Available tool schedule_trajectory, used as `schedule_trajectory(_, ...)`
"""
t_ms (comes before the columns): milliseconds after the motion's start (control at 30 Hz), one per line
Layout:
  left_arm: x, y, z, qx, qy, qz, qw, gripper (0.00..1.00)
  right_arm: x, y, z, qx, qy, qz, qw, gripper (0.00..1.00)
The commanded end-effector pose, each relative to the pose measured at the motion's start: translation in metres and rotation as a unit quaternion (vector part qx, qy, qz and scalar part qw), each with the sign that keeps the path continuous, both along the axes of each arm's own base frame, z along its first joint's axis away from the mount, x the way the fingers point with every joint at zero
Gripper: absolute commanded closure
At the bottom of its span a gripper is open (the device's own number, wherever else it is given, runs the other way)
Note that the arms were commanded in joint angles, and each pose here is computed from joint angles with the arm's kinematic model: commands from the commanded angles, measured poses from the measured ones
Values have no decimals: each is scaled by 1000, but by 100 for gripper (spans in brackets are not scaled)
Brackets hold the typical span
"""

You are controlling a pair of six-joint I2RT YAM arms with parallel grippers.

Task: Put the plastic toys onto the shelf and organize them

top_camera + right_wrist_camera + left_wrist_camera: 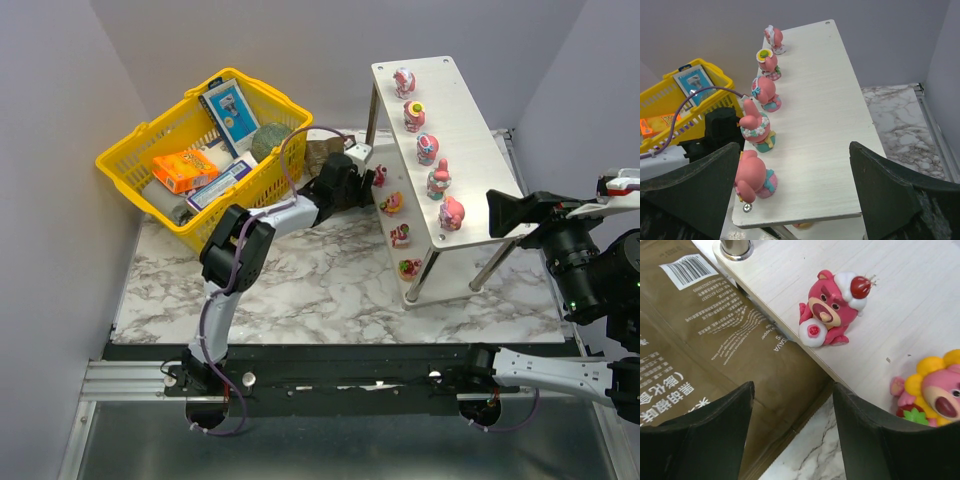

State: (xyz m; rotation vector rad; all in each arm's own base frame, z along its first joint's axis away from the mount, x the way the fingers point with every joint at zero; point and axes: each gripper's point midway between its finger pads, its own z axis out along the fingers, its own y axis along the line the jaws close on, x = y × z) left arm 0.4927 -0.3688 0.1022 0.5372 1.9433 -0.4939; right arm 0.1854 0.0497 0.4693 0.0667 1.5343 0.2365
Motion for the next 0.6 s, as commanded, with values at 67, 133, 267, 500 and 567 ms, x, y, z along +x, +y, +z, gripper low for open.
schedule_trajectory(67,-2,6,81,-48,-58,11,997,21,-2,-3,8,6,-8,6,1000,3)
schedule_trajectory(133,-7,18,101,-53,-72,29,996,13,-3,-2,10,9,-10,10,1000,3)
schedule_trajectory(267,-32,37,139,-67,-75,41,994,2,-3,0,12,10,-11,18,1000,2)
schedule_trajectory(500,-86,91,184,-72,-25,113,991,1,-3,2,14,1,-8,19,1000,0)
schedule_trajectory(567,-101,103,183,-72,-7,125,990,1,-3,2,14,-3,-8,21,1000,0)
